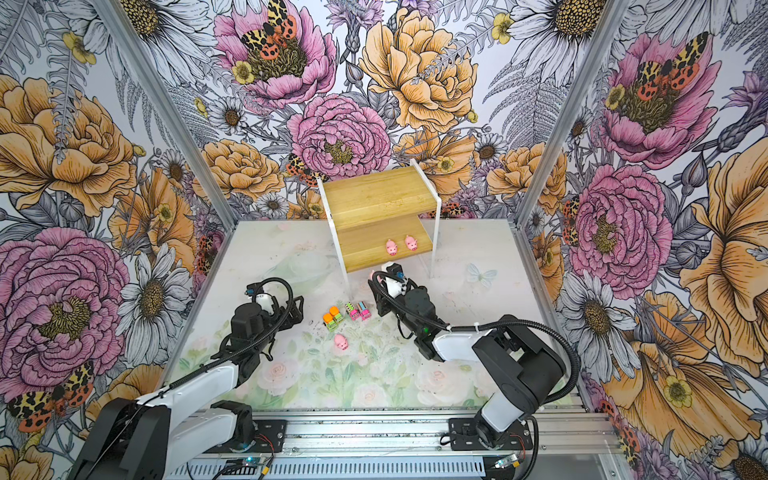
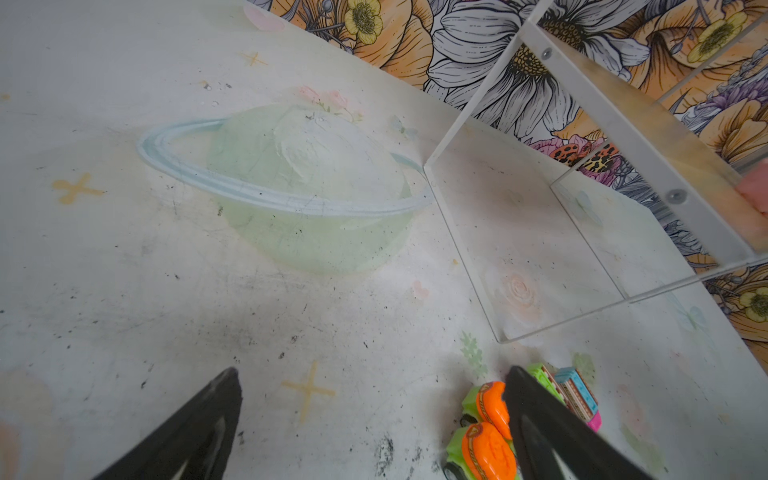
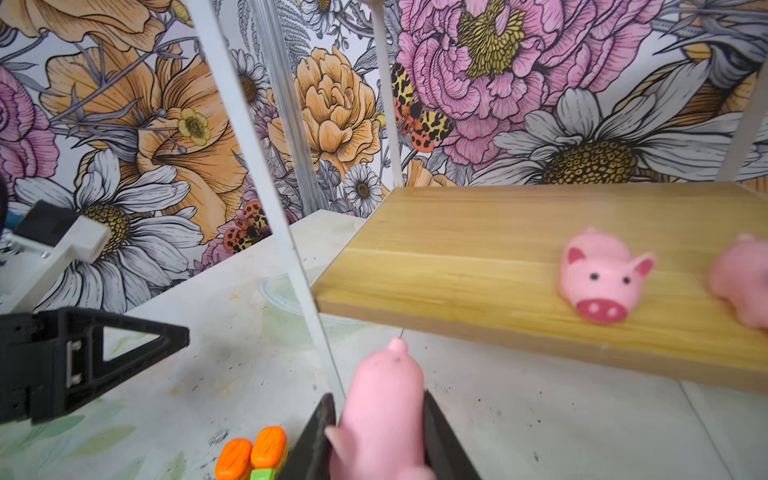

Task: Place and organize the plastic toys onto the shelf
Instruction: 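Carry the third pink pig with the right gripper to the lower shelf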

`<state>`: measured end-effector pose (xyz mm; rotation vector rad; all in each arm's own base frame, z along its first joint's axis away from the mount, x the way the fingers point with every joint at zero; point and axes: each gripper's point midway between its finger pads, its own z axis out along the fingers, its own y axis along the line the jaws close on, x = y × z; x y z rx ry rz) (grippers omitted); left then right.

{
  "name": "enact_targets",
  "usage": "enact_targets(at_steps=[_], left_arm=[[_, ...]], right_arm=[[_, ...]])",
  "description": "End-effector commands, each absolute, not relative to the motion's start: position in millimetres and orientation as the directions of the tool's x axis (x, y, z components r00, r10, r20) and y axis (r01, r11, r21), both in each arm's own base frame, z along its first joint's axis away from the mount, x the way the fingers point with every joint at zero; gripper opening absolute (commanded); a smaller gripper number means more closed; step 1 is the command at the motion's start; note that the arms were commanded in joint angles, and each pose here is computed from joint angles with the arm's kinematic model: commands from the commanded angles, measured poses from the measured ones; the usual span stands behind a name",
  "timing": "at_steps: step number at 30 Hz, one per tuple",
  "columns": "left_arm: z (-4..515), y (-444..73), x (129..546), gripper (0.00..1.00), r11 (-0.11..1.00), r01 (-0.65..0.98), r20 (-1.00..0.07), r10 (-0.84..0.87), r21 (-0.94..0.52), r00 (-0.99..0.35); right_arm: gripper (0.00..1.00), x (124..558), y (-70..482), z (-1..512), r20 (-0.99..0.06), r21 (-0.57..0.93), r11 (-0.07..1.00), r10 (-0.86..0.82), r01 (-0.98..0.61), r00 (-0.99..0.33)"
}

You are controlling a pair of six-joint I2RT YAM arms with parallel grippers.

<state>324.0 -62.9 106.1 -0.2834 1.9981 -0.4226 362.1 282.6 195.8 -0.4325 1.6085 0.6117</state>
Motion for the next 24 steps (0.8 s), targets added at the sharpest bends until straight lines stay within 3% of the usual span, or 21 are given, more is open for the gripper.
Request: enact_targets(at_steps=[1, 10, 24], left_arm=[[111.6, -64.2, 324.9, 0.99, 0.904, 0.008, -0.819, -0.383, -0.427, -0.426], [112.0, -64.2, 325.5, 0.99, 0.904, 0.008, -0.819, -0.383, -0.427, -0.427], [111.9, -63.5, 325.0, 0.99, 0.904, 0.007, -0.820, -0.384, -0.427, -0.425]], right_arm=[[0.34, 382.6, 278.7, 218.2, -0.992, 0.117, 0.814, 0.066, -0.569, -0.110], [0.35, 423.1, 288.0, 226.7, -0.990, 0.095, 0.847, 0.025, -0.523, -0.140], [0.35, 442.2, 289.5, 204.2, -0.982, 0.095, 0.872, 0.004, -0.481, -0.187]])
